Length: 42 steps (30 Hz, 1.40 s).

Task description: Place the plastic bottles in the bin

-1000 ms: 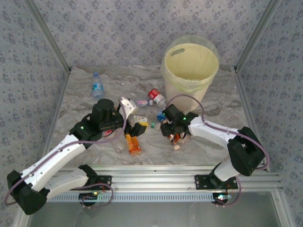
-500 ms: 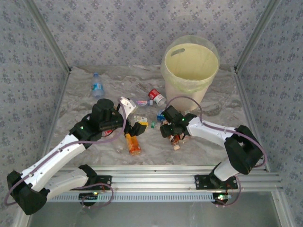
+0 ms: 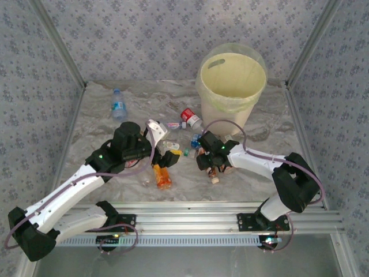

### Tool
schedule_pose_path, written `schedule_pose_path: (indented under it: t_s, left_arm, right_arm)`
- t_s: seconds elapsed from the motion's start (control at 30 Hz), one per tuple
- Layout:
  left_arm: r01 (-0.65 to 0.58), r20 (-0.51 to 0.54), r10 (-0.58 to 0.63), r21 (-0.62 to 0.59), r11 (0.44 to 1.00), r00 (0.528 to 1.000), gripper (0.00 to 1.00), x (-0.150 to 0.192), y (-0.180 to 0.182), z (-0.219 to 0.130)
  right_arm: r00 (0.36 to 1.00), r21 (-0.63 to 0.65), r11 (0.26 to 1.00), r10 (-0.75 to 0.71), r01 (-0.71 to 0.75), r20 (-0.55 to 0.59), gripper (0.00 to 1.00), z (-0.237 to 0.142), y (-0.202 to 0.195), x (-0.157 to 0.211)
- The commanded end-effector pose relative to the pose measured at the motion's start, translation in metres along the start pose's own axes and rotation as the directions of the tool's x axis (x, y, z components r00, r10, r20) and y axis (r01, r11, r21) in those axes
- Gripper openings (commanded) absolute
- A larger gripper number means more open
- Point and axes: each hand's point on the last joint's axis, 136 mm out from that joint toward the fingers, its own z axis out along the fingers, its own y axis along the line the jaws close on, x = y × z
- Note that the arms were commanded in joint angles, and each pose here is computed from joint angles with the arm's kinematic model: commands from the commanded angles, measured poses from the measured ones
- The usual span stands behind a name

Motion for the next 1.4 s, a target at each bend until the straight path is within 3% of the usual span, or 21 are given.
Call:
schedule_pose_path:
  t_s: [0.0,0.4,0.73,1.13,1.37]
  left_arm:
    - [-0.012,0.021,0.012,-0.004,1.000,1.000,1.00,-0.005,0.000,0.001]
    - [-0.004,0.016,0.004,0.000,1.000,1.000,0.99,-0.004,0.000,0.003]
    - [-0.007,0.021,0.007,-0.002,1.000,1.000,0.99,-0.005,0.000,0.002]
    - [-0.008,0.035,0.008,-0.001,1.000,0.999,0.99,-0.009,-0.002,-0.002]
    - [-0.009,0.055,0.010,-0.011,1.000,0.998,0.99,-0.013,-0.001,-0.006]
  right_arm:
    - [0.998,0.031,0.999,-0.023,0.025,-0.060,0.64,0.011,-0.004,0.016]
    - [0.991,0.050,0.997,-0.051,0.058,-0.120,0.63,0.024,-0.002,0.031]
    - [0.993,0.048,0.997,-0.058,0.063,-0.099,0.55,0.022,0.001,0.027]
    - [0.999,0.005,0.999,-0.052,0.052,0.007,0.53,-0.014,0.005,0.006]
    - [0.993,-0.054,0.997,-0.051,0.057,0.105,0.53,-0.063,0.007,-0.013]
